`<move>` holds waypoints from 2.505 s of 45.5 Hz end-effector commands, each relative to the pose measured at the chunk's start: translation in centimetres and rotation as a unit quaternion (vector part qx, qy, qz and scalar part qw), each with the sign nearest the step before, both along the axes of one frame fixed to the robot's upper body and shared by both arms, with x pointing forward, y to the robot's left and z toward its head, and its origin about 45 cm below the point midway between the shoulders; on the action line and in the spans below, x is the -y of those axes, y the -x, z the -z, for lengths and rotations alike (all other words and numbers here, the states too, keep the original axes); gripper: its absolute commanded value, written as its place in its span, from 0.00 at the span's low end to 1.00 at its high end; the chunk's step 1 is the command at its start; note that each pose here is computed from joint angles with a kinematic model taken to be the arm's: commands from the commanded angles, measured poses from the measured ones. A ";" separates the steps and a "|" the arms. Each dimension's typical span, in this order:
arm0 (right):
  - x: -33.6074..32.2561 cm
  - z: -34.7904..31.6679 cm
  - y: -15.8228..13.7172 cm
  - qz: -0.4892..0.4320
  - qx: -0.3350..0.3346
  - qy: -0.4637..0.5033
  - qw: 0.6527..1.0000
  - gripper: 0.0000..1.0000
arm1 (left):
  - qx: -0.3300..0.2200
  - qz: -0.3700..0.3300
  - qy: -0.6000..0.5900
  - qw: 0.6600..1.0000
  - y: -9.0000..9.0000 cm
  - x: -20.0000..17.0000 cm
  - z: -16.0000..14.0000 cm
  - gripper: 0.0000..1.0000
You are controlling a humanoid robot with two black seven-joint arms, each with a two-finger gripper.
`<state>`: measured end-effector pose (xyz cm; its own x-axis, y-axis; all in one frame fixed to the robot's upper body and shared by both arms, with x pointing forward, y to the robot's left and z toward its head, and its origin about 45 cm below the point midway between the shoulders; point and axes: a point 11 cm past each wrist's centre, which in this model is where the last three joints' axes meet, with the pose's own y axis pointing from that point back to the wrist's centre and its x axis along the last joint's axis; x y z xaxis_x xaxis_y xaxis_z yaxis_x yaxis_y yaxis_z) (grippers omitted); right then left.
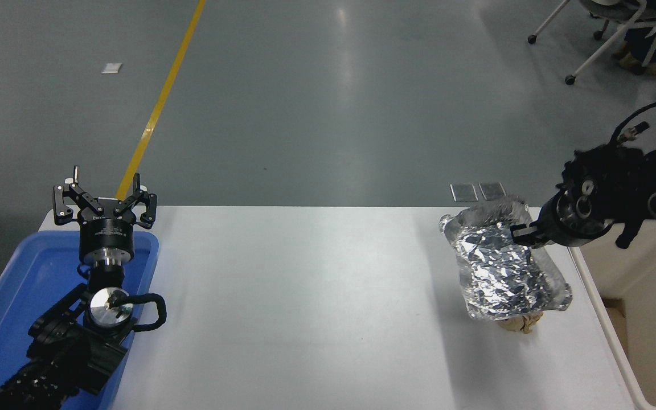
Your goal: Pick up foil plate and place in dustbin
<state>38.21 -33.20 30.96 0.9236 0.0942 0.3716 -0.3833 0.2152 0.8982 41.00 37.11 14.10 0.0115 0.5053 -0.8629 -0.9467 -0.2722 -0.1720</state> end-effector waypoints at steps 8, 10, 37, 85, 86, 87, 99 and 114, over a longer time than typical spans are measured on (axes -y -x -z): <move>1.1 -13.1 2.2 0.021 0.026 0.031 0.999 0.00 | -0.001 -0.001 -0.001 1.000 0.0 -0.1 0.0 0.99; 1.4 -13.1 2.3 0.026 0.026 0.034 0.999 0.00 | 0.000 -0.001 0.000 1.000 0.0 -0.1 0.0 0.99; 26.9 -8.9 3.0 0.218 0.179 0.209 0.936 0.00 | 0.000 -0.001 0.001 1.000 0.0 0.0 0.0 0.99; 26.2 19.8 8.7 0.280 0.198 0.123 0.931 0.00 | 0.001 -0.001 0.001 1.000 0.0 0.0 -0.1 0.99; 26.0 20.0 8.8 0.280 0.195 0.121 0.932 0.10 | 0.001 -0.001 0.001 1.000 0.0 0.0 -0.1 0.99; 25.9 20.0 8.7 0.281 0.194 0.119 0.932 0.32 | 0.001 -0.001 0.001 1.000 0.0 0.0 -0.1 0.99; 25.2 20.2 8.7 0.303 0.186 0.085 0.931 1.00 | 0.001 0.000 0.001 1.000 0.0 0.0 -0.1 0.99; 19.5 10.9 5.7 0.202 0.135 0.045 0.969 1.00 | 0.001 0.000 0.000 1.000 0.0 0.0 -0.1 0.99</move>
<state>31.62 -57.22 14.76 0.6789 -0.2661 0.6843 -0.4581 0.5748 0.6780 41.05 37.09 14.16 0.0124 0.5049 -0.8631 -0.9466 -0.2721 -0.1728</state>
